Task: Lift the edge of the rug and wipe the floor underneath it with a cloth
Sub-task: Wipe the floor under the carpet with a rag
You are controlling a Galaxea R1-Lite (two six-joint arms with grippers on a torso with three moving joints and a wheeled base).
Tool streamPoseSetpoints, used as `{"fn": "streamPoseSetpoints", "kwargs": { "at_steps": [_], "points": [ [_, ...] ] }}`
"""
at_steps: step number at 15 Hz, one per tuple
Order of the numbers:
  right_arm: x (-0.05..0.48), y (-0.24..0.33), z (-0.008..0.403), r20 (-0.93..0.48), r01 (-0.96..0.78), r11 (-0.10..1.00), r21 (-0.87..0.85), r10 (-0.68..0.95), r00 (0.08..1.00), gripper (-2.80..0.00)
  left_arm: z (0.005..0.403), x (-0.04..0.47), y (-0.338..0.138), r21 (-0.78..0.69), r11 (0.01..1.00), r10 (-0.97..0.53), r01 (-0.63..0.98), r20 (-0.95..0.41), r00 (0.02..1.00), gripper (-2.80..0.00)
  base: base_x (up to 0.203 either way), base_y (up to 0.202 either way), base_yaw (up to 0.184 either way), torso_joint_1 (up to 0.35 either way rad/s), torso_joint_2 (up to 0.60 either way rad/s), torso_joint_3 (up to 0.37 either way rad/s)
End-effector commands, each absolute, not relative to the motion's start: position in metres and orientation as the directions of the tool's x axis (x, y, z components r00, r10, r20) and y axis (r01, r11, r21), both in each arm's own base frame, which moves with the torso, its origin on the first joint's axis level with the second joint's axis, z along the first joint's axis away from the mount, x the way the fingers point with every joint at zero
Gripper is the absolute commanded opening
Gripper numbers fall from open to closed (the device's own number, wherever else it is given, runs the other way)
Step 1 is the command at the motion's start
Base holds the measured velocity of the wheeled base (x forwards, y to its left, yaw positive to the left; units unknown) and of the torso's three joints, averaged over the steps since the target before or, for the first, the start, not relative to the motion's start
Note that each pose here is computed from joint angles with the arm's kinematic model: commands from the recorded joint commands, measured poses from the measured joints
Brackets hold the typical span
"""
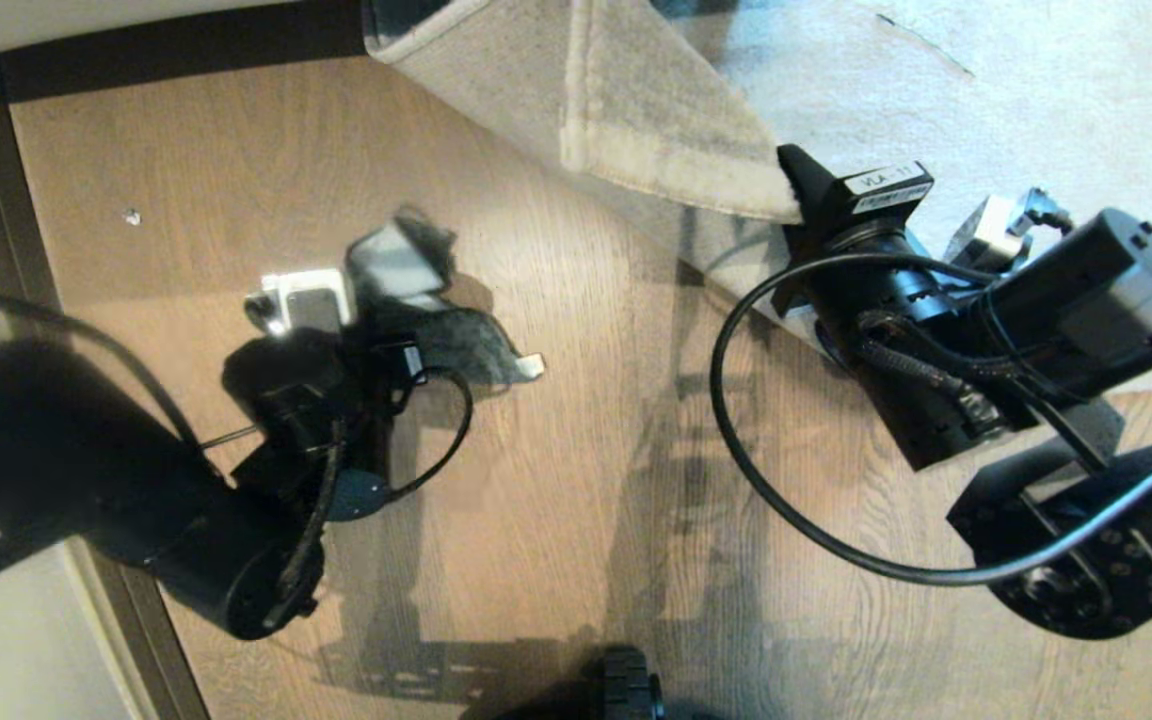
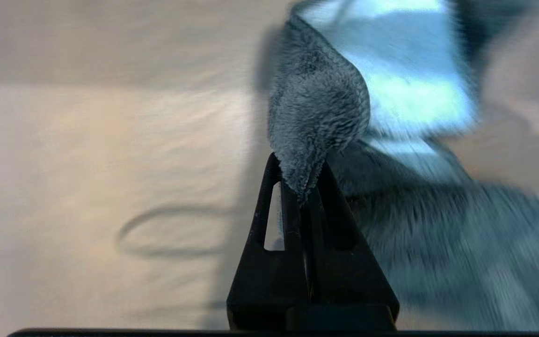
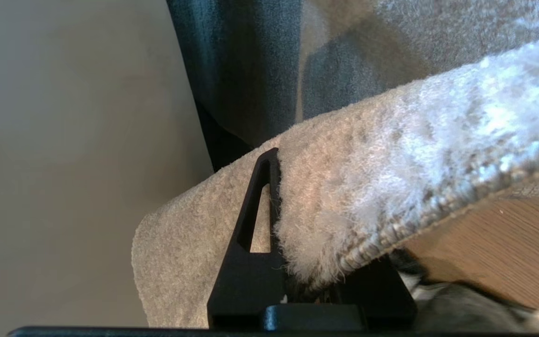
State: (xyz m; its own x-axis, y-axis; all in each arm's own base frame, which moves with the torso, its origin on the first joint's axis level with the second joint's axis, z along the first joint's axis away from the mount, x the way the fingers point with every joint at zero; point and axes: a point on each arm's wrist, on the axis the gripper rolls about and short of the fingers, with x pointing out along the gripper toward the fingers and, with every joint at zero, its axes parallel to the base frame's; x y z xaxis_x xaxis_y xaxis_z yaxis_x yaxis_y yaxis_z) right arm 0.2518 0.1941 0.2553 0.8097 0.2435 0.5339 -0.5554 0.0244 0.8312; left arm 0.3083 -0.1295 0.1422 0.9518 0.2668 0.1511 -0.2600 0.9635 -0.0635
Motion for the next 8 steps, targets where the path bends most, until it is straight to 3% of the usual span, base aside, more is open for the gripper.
{"fn": "streamPoseSetpoints", "kwargs": {
  "at_steps": [1, 8],
  "points": [
    [0.251, 0.193, 0.257, 0.564, -0.579, -0.003, 0.815, 0.228, 0.793, -2.8, 0.155, 0.272, -0.104, -0.094, 0.954, 0.297, -0.285, 0.163, 0.941, -2.8, 0.0, 0.0, 0.0, 0.0, 0.0, 0.0],
    [0.251, 0.194, 0.249, 0.54, -0.558, 0.008, 0.83, 0.242, 0.806, -2.8, 0.144, 0.185, -0.063, -0.061, 0.955, 0.293, -0.289, 0.078, 0.953, -2.8, 0.0, 0.0, 0.0, 0.0, 0.0, 0.0]
  ]
}}
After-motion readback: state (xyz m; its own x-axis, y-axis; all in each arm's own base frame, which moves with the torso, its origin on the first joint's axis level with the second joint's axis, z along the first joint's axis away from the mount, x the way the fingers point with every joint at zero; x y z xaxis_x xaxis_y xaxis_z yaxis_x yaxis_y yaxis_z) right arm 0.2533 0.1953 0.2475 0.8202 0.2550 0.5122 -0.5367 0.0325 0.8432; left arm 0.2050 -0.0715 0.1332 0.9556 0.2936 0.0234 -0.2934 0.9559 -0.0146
